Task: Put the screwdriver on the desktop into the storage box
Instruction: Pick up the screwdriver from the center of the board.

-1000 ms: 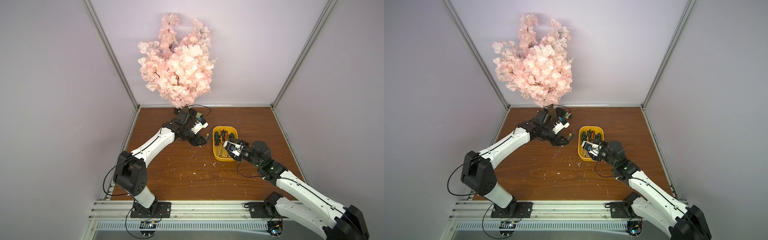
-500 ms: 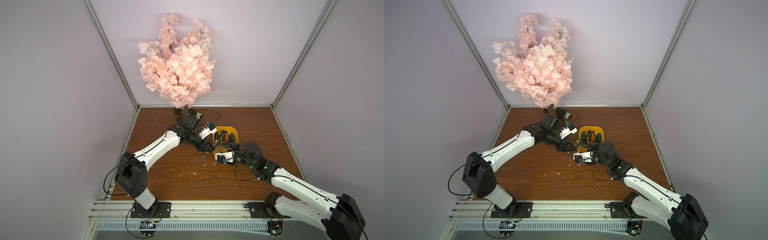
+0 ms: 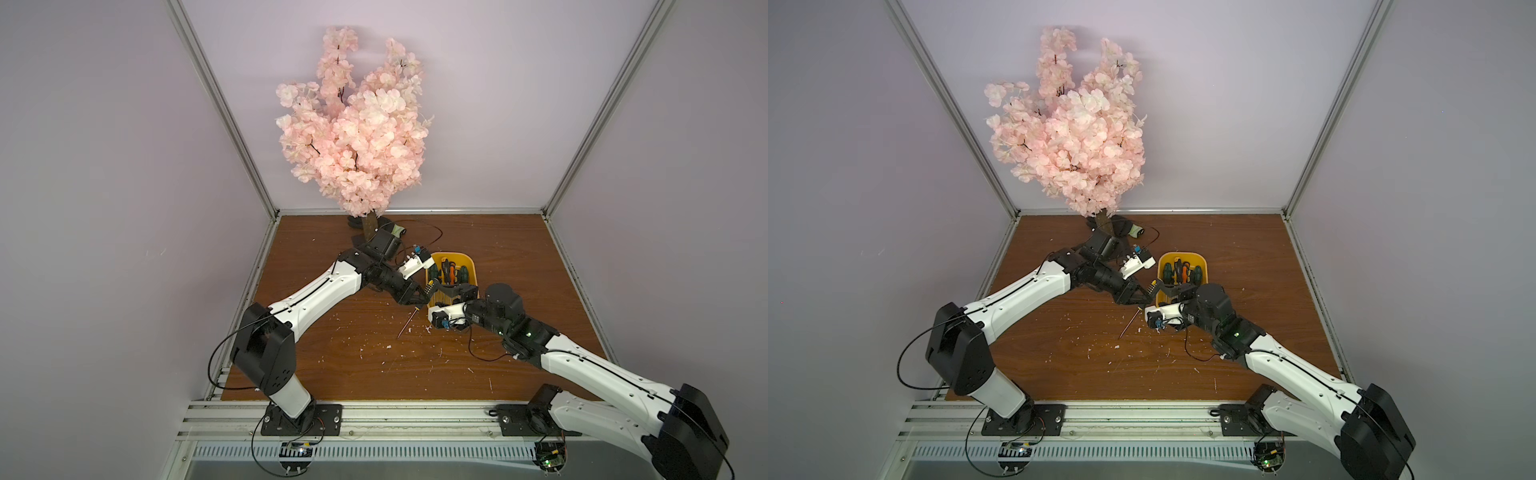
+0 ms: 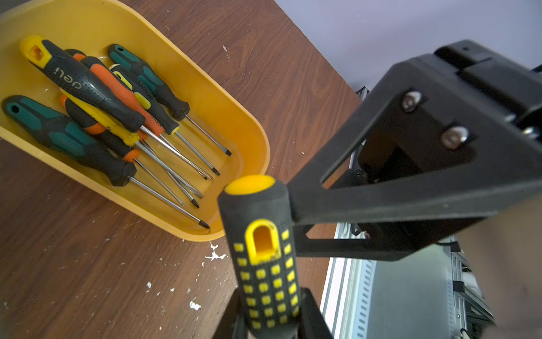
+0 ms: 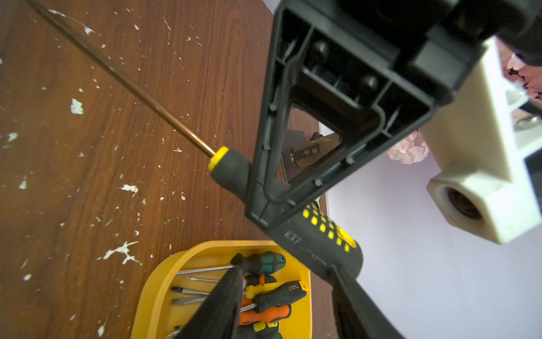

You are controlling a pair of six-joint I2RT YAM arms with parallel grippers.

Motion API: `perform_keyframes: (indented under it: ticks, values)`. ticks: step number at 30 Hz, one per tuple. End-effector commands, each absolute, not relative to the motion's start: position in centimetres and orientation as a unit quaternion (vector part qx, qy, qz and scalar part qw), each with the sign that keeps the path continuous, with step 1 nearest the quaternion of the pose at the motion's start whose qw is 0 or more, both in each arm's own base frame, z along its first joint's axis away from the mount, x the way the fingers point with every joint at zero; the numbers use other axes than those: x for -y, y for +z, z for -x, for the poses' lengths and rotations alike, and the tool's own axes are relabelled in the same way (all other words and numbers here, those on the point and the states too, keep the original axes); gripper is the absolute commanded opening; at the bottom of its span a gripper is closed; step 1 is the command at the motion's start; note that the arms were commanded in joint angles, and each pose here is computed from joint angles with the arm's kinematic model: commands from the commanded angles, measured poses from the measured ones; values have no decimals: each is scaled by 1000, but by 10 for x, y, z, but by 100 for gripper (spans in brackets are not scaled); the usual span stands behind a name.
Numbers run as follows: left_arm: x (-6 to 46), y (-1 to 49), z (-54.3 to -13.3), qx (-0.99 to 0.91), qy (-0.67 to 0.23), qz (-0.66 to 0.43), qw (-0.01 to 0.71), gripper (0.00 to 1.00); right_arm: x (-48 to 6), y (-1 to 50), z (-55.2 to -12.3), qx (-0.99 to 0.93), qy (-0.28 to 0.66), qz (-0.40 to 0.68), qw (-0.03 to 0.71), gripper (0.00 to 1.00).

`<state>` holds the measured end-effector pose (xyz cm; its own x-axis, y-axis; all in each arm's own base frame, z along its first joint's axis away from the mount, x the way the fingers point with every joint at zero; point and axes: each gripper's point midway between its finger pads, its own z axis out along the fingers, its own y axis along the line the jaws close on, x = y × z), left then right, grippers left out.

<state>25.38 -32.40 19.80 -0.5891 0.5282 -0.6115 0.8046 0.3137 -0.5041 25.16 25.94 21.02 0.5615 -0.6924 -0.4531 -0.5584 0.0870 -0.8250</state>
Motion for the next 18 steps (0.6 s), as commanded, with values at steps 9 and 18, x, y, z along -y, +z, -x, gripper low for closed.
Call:
perform_keyframes:
  ticks: [9,18]
  values:
    - [327,188,-260,-813,-373,-414,166,0,-244,273,-269,-574,8,502,647,55]
    - [329,213,-292,-824,-350,-370,249,0,-239,287,-274,-723,280,248,581,54]
